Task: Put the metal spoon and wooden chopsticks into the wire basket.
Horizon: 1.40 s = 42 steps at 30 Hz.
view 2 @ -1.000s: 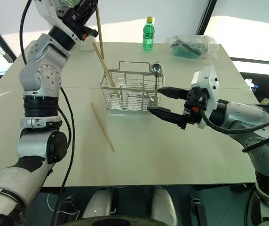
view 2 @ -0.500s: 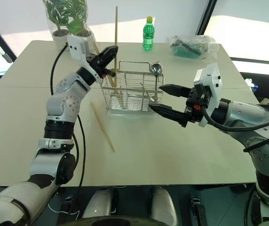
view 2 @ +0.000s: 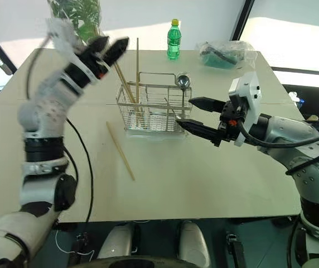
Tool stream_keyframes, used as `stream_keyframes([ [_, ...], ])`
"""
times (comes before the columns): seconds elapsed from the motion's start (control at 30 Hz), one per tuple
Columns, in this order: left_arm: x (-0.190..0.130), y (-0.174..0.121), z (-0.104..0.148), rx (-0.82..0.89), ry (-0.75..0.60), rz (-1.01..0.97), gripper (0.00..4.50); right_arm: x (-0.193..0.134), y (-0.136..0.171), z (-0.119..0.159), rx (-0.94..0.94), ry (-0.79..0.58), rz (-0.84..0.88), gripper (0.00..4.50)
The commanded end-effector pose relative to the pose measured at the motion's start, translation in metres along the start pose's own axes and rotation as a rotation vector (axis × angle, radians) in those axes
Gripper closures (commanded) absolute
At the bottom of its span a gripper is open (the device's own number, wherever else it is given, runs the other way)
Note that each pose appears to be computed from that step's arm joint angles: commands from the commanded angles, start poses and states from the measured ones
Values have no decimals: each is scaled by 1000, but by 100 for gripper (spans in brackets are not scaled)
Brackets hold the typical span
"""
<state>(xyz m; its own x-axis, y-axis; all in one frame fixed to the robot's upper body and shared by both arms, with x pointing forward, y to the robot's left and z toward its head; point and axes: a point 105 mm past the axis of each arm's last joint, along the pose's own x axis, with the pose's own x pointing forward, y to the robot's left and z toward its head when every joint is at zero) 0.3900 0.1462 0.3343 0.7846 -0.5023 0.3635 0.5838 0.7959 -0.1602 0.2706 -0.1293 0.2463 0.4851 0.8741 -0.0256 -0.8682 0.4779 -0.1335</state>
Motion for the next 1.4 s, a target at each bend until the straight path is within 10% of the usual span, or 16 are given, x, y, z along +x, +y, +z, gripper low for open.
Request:
stream_keyframes([
  [0.03, -12, 27, 20, -52, 89, 180, 5, 2, 0, 10, -42, -36, 14, 105],
  [0.4, -75, 87, -61, -157, 750, 863, 5, 9, 2, 3, -59, -12, 70, 105],
  [0.87, -62, 44, -153, -329, 1063, 855, 5, -8, 25, -2, -70, 69, 212, 105],
  [1.4, -71, 34, -183, -341, 1218, 860, 5, -6, 27, 1, -49, 25, 138, 105],
])
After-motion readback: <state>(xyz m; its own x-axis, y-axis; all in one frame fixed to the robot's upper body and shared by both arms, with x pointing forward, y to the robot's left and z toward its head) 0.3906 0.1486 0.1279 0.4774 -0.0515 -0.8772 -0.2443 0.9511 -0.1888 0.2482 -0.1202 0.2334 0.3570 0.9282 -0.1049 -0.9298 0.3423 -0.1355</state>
